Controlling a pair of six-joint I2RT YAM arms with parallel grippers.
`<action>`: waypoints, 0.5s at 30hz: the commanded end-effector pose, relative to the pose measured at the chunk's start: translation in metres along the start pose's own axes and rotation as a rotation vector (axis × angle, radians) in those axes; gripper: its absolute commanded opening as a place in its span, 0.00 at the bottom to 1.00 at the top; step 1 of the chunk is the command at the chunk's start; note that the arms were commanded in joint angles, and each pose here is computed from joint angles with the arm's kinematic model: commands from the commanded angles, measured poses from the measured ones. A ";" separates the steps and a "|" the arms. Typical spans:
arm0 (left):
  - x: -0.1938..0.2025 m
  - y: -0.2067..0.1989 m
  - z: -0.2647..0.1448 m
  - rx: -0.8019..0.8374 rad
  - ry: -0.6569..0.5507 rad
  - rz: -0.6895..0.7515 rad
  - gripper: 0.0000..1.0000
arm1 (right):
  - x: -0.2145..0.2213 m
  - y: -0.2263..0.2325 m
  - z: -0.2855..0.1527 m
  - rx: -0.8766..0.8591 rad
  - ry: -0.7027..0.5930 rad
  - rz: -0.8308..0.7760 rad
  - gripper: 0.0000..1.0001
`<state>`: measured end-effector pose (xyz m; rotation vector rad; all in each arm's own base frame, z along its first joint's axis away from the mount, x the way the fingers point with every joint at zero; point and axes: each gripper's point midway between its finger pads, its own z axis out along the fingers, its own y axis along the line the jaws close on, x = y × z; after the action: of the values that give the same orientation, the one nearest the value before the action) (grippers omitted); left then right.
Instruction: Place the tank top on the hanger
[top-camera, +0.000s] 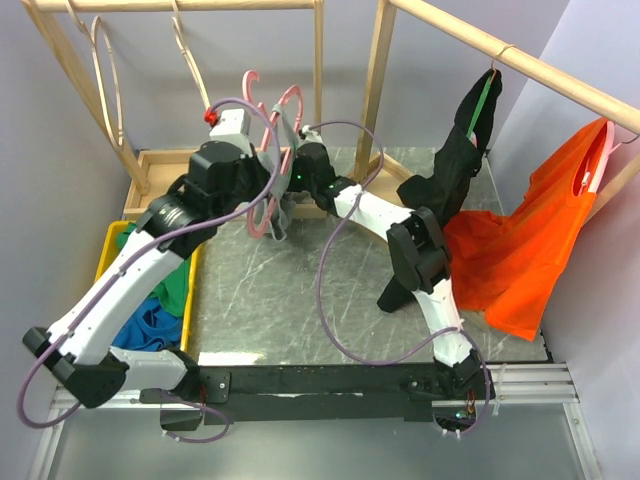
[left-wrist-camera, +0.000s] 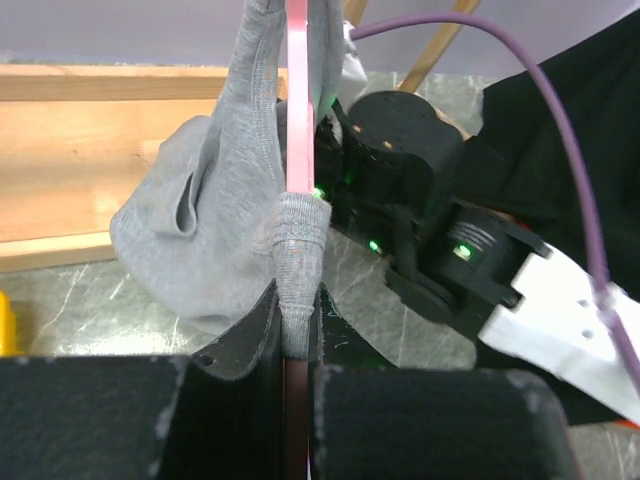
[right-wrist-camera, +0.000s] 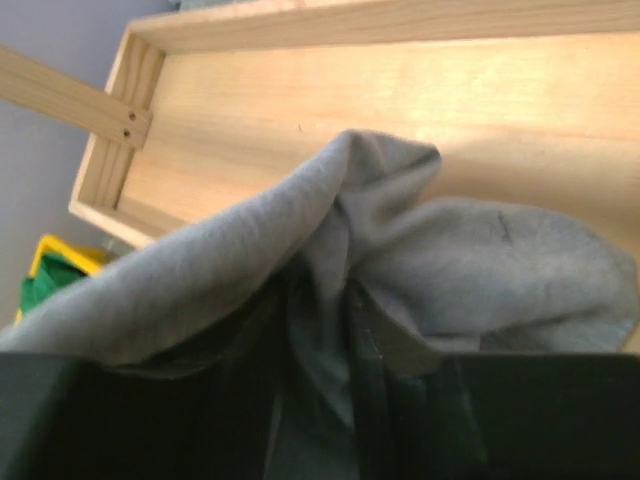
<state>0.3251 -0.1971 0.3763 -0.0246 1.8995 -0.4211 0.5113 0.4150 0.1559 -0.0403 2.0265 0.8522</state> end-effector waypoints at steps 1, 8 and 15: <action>-0.036 -0.005 0.009 0.006 -0.111 -0.065 0.02 | -0.052 0.044 -0.040 -0.109 -0.101 -0.005 0.43; -0.050 0.003 0.017 -0.015 -0.129 -0.056 0.01 | -0.056 0.058 -0.089 -0.177 -0.132 0.028 0.67; -0.069 0.004 0.020 -0.040 -0.147 0.016 0.01 | -0.050 0.058 -0.117 -0.195 -0.131 0.077 0.69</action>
<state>0.3635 -0.1898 0.3862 -0.0741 1.8771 -0.3677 0.4470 0.3835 0.2314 -0.0380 1.9171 0.9998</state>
